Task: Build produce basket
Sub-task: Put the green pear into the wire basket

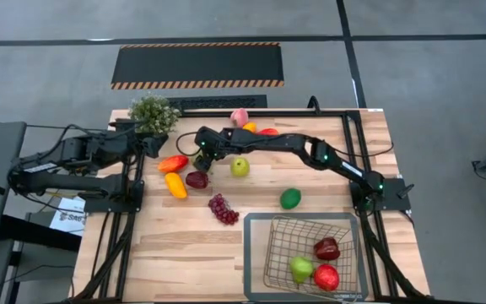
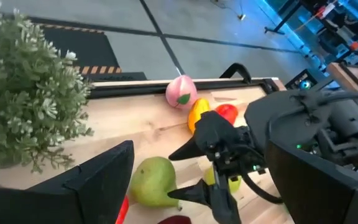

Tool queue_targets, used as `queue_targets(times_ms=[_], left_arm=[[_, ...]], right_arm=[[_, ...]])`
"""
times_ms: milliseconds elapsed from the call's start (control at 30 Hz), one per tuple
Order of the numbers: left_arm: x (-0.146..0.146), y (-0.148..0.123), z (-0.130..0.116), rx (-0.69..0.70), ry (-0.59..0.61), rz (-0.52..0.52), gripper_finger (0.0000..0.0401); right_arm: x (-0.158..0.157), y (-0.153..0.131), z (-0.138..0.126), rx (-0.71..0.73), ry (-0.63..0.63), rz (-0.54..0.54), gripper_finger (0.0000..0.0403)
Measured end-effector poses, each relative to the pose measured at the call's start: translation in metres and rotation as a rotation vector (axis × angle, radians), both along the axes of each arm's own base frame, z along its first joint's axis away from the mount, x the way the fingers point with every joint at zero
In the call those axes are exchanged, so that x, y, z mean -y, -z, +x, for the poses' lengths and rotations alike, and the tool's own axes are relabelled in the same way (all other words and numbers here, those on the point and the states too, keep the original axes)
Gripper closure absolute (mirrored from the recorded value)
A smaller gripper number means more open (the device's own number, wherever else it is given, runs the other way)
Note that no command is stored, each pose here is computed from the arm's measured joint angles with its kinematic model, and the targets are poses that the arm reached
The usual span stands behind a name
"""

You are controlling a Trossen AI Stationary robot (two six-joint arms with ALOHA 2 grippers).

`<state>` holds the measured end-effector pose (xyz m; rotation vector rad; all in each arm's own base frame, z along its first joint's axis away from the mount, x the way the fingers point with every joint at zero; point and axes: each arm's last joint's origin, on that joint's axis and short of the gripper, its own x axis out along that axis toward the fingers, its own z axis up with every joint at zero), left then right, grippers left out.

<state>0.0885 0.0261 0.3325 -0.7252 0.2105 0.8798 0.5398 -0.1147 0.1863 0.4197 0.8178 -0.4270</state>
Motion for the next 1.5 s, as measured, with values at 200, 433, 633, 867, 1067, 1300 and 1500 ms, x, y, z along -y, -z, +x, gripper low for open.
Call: queue_targets(times_ms=[200, 433, 633, 867, 1067, 1300, 1500], left_arm=[[0.0, 0.005, 0.001, -0.011, -0.002, -0.01, 0.0054], [0.0, 0.006, 0.001, -0.025, -0.005, -0.014, 0.0054], [-0.001, 0.011, 0.015, -0.091, 0.002, -0.028, 0.0054], [-0.004, 0.029, 0.051, -0.249, 0.029, -0.082, 0.0094], [-0.007, 0.052, 0.082, -0.434, 0.078, -0.089, 0.0138], [-0.015, 0.086, 0.118, -0.624, 0.081, -0.089, 0.0219], [-0.032, 0.122, 0.138, -0.825, 0.032, -0.11, 0.0329]], right_arm=[[-0.002, 0.001, 0.0, -0.007, -0.031, 0.011, 0.0146], [-0.005, -0.01, -0.005, -0.02, -0.011, -0.001, 0.0278], [-0.004, -0.062, -0.019, 0.058, -0.004, -0.017, 0.0392], [-0.012, -0.147, -0.064, 0.1, -0.028, -0.053, 0.0378], [-0.035, -0.215, -0.127, 0.048, -0.058, -0.122, 0.0391], [-0.069, -0.273, -0.183, 0.118, 0.017, -0.24, 0.039], [-0.092, -0.281, -0.197, 0.119, 0.01, -0.234, 0.0388]])
